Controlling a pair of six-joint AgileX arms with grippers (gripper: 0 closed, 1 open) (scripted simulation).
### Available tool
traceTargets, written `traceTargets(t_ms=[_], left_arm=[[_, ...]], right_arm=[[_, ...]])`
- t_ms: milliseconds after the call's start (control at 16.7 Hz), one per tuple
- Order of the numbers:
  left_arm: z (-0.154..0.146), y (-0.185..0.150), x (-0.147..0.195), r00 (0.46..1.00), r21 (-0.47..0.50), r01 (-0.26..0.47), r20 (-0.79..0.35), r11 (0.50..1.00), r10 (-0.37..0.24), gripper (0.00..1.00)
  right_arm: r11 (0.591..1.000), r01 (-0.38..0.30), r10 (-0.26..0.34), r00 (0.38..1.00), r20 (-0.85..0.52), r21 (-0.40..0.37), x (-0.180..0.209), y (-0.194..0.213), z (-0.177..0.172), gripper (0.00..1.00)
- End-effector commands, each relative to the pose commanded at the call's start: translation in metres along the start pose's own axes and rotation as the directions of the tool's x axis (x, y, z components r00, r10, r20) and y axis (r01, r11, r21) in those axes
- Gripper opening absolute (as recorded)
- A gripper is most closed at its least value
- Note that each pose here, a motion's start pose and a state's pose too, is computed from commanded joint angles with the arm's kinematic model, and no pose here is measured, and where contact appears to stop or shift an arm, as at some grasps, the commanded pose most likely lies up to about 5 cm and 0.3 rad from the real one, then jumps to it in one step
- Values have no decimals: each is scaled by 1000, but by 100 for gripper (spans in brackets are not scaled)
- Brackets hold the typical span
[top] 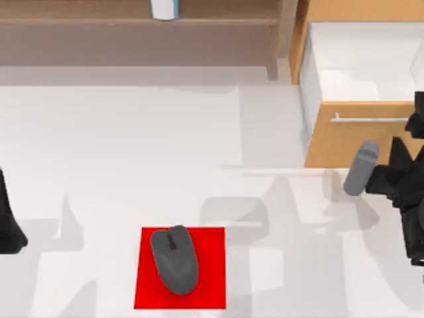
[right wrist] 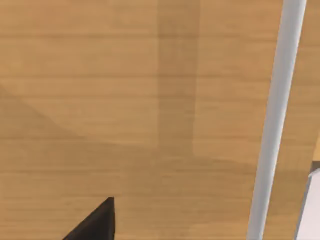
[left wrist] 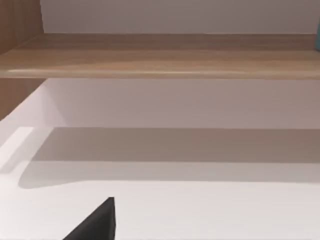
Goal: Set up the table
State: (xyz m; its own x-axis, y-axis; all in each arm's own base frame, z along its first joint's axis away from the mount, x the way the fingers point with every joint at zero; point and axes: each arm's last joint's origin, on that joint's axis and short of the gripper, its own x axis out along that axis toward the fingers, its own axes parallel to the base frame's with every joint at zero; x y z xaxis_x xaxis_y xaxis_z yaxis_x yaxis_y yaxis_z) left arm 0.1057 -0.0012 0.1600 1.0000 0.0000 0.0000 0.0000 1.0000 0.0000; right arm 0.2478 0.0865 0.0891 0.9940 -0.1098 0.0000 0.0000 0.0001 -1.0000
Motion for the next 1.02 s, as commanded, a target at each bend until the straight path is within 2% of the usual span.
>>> traceTargets(t_ms=[300, 1020], left_arm=[[0, 0, 0, 1000, 0, 0, 0, 1000, 0, 100], [0, 0, 0, 1000, 0, 0, 0, 1000, 0, 100]], right_arm=[[1000, 0, 0, 1000, 0, 0, 6, 0, 0, 100], [1000, 0, 0, 1000, 0, 0, 6, 0, 0, 10]])
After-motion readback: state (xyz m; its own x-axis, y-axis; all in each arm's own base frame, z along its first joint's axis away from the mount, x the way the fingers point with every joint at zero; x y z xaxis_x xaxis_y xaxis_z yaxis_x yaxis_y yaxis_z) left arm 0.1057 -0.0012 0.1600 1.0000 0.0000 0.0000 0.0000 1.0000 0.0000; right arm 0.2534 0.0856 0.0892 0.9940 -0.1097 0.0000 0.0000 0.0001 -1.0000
